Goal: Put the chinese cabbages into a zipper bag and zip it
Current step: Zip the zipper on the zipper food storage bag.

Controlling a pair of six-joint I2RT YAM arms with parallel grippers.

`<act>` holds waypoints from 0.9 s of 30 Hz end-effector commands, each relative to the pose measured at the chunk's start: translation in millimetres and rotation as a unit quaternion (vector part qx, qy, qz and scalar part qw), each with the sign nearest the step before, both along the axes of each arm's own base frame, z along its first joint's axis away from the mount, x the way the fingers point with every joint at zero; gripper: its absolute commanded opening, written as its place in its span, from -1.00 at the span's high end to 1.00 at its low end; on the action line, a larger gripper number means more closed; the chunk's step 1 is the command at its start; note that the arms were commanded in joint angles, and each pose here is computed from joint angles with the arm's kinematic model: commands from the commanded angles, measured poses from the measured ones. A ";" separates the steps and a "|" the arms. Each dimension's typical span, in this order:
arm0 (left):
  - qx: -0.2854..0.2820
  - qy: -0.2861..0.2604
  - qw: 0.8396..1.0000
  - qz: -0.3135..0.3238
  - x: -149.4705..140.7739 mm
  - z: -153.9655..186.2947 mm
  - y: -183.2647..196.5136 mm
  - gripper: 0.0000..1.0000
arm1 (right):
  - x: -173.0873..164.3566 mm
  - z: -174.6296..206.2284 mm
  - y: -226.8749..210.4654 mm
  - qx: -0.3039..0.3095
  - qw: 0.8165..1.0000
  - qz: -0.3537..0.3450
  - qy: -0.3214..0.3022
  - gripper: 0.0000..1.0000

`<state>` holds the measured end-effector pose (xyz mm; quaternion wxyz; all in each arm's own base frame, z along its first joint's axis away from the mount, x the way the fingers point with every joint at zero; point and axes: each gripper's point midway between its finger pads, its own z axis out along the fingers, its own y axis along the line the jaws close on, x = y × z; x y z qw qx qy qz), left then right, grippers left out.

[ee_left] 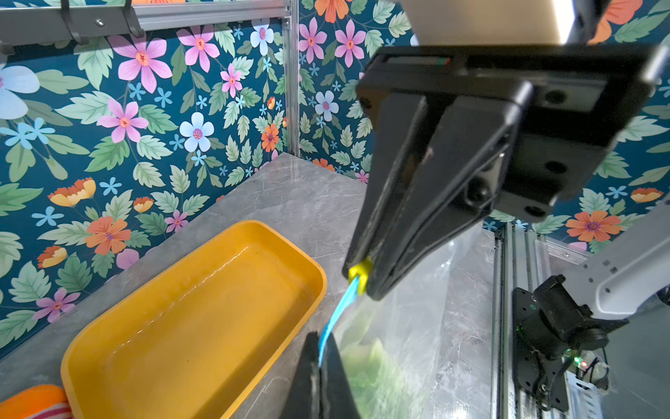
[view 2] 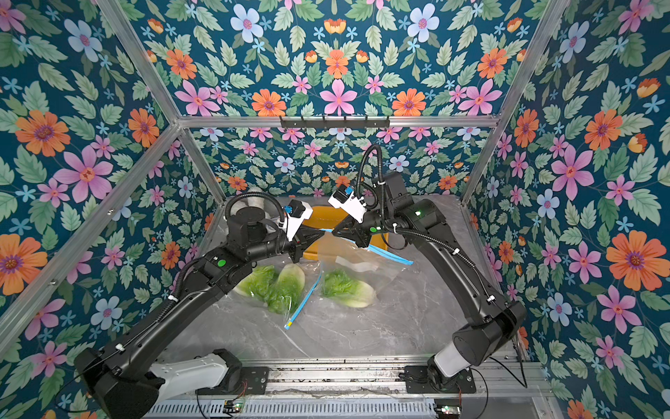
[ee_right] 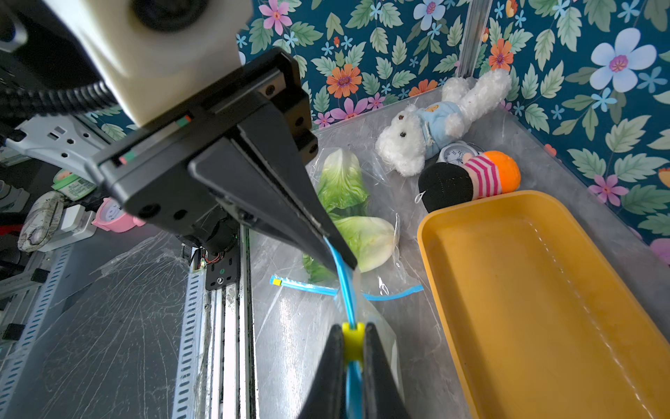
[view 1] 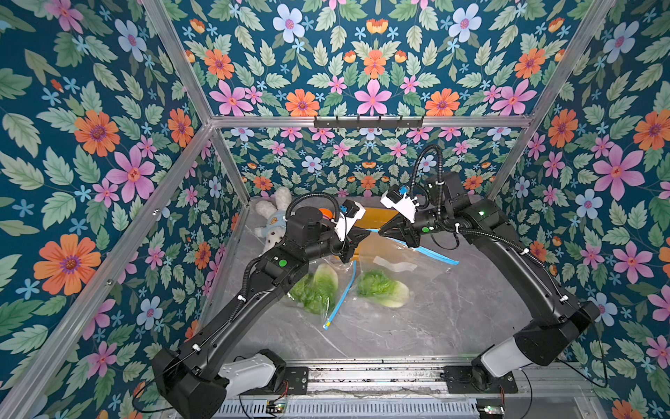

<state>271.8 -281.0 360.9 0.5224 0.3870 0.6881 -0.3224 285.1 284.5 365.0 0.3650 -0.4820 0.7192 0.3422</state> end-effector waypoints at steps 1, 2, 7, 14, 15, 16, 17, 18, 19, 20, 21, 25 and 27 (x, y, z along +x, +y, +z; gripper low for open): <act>0.009 0.006 0.996 0.084 23.2 -3.5 23.4 1.00 | 1.1 -17.4 -23.0 -0.040 0.998 -0.048 0.028 0.87; 0.009 0.007 0.996 0.089 24.5 -4.3 25.2 1.00 | 0.9 -18.8 -25.5 -0.039 0.997 -0.052 0.032 0.87; 0.010 0.009 0.994 0.106 28.2 -5.4 32.4 1.00 | -0.5 -21.4 -36.3 -0.033 0.996 -0.074 0.038 0.87; 0.014 0.016 0.990 0.142 37.9 -7.2 43.4 1.00 | -5.6 -27.0 -53.8 -0.032 0.992 -0.107 0.053 0.87; 0.016 0.017 0.989 0.149 39.6 -7.7 45.7 1.00 | -5.6 -28.4 -57.6 -0.033 0.991 -0.116 0.055 0.87; 0.018 0.019 0.988 0.154 41.3 -8.7 47.4 1.00 | -6.7 -29.0 -61.0 -0.034 0.990 -0.122 0.055 0.87; 0.018 0.019 0.987 0.161 42.8 -8.5 49.3 1.00 | -7.6 -29.6 -64.0 -0.035 0.990 -0.128 0.056 0.87; 0.017 0.021 0.986 0.167 45.0 -8.9 51.6 1.00 | -8.0 -31.2 -67.3 -0.036 0.988 -0.135 0.057 0.87; 0.018 0.023 0.985 0.169 46.0 -9.8 52.7 1.00 | -9.6 -32.4 -70.7 -0.037 0.988 -0.141 0.060 0.87; 0.018 0.024 0.985 0.173 47.2 -10.2 54.1 1.00 | -10.8 -33.4 -72.4 -0.036 0.987 -0.144 0.062 0.87; 0.019 0.027 0.984 0.177 48.8 -10.8 55.5 1.00 | -11.3 -34.7 -76.0 -0.037 0.986 -0.152 0.062 0.87; 0.019 0.031 0.979 0.199 54.5 -11.9 63.3 1.00 | -19.4 -37.6 -88.0 -0.042 0.981 -0.177 0.067 0.86; 0.017 0.036 0.978 0.203 57.1 -13.5 64.6 1.00 | -23.6 -39.9 -92.3 -0.046 0.979 -0.186 0.071 0.86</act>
